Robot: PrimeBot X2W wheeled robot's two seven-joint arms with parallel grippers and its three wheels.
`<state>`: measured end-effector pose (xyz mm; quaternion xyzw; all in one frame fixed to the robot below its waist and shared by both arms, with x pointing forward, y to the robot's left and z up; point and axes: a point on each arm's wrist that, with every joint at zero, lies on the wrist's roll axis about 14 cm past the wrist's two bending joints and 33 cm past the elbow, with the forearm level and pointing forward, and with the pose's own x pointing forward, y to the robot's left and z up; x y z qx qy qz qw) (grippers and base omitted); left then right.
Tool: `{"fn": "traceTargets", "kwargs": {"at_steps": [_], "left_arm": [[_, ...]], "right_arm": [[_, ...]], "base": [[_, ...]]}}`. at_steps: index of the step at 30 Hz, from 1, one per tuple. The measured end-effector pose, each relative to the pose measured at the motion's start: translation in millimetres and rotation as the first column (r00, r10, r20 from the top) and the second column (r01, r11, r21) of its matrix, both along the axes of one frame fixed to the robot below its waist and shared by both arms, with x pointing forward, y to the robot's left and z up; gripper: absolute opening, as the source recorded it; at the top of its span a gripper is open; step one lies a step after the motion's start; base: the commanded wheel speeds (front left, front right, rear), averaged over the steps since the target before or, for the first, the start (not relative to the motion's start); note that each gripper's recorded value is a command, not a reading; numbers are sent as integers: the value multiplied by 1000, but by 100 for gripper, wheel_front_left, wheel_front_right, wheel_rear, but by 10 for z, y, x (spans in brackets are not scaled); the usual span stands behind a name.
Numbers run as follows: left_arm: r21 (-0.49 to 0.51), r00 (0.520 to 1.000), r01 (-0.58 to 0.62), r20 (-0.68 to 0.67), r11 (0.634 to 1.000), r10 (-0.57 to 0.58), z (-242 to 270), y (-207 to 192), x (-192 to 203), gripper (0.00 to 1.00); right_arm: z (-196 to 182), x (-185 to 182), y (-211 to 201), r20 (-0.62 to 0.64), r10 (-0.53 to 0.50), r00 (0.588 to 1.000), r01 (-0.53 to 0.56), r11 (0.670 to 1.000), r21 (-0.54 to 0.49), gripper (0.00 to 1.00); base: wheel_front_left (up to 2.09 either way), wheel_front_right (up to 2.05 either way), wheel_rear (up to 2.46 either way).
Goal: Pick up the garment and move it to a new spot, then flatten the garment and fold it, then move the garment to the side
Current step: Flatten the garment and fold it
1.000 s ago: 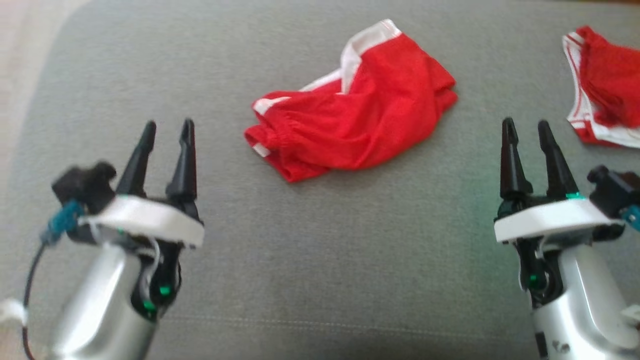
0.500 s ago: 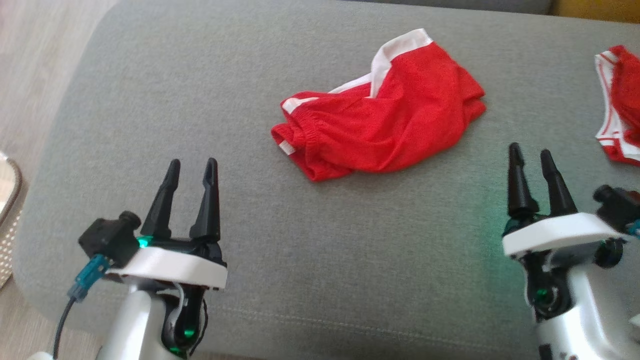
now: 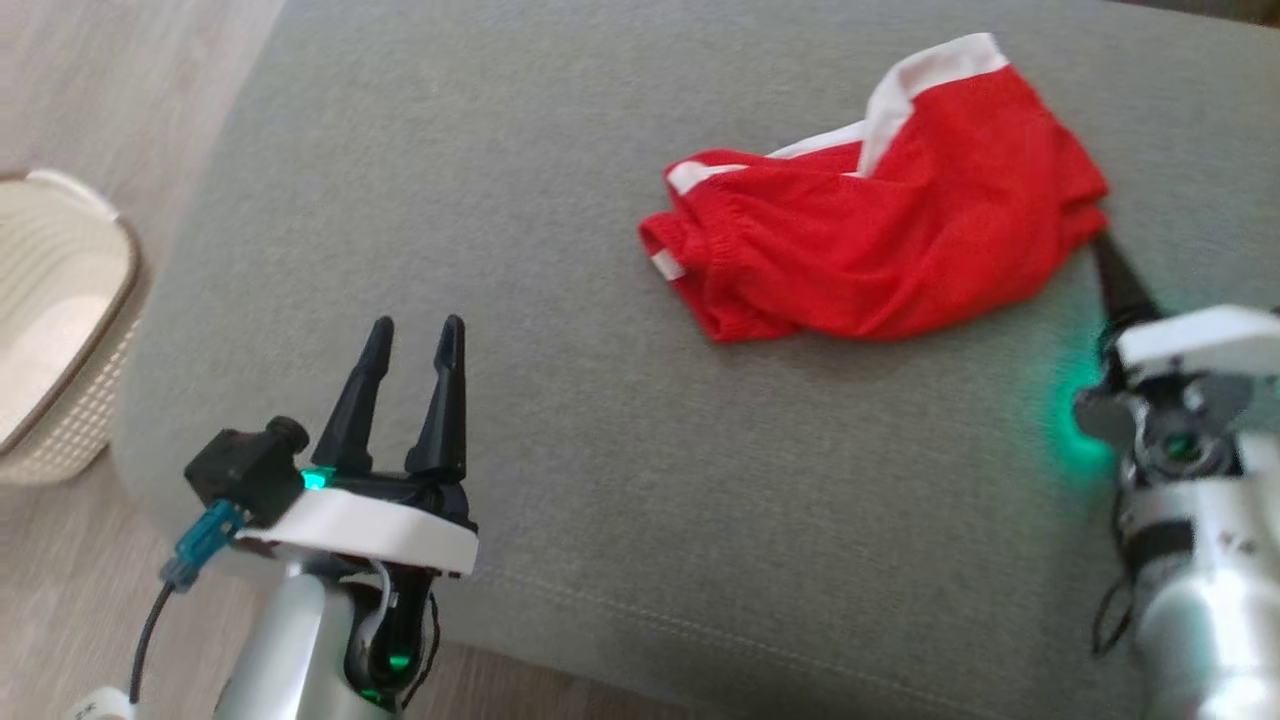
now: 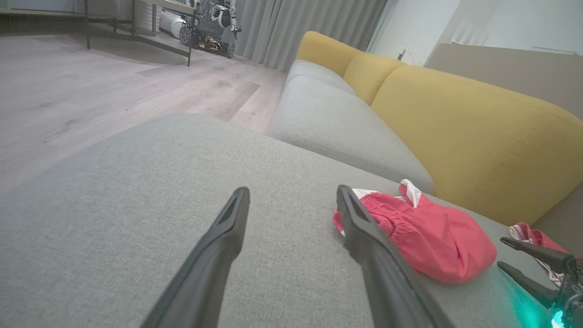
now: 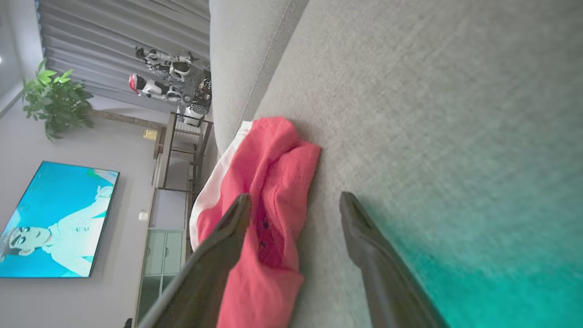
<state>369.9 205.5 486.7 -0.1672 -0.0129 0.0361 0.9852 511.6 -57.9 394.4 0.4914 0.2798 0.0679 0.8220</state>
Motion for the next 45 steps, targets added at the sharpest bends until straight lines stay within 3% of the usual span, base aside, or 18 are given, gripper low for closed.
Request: {"fn": "traceTargets", "kwargs": {"at_steps": [7, 17, 18, 19, 20, 30, 37, 43, 45], "left_arm": [[-3, 995, -85, -49, 996, 85, -120, 204, -96, 100], [5, 993, -108, -52, 994, 108, -108, 270, -103, 100], [0, 993, -109, -53, 994, 109, -111, 264, -100, 100], [-2, 993, -108, -53, 994, 108, -113, 259, -97, 100], [-2, 993, -107, -53, 994, 107, -112, 257, -93, 100], [-13, 997, -75, -37, 997, 75, -81, 161, -20, 100], [-32, 1000, -13, -10, 999, 12, -25, -31, 92, 100], [-40, 1000, 19, 13, 999, -19, 37, -132, 129, 100], [-43, 999, 29, 20, 999, -28, 57, -164, 136, 100]], "right_arm": [[-66, 357, 234, -77, 16, 997, -12, 998, 58, 100], [-91, 520, 521, -133, 98, 986, -92, 994, 52, 100], [-93, 531, 531, -134, 103, 986, -98, 994, 41, 92], [-96, 537, 546, -135, 110, 985, -107, 994, 30, 20], [-91, 553, 547, -130, 108, 986, -107, 994, 18, 0], [106, 545, 499, 1, 66, 998, -66, 996, -55, 0], [195, 390, -34, 120, -70, 990, 85, 989, -123, 0], [128, 186, -569, 171, -203, 964, 237, 949, -206, 0], [69, 78, -807, 183, -259, 948, 299, 921, -247, 0]], "base": [[0, 0, 0], [0, 0, 0], [0, 0, 0], [0, 0, 0], [0, 0, 0], [0, 0, 0], [0, 0, 0], [0, 0, 0], [0, 0, 0]]}}
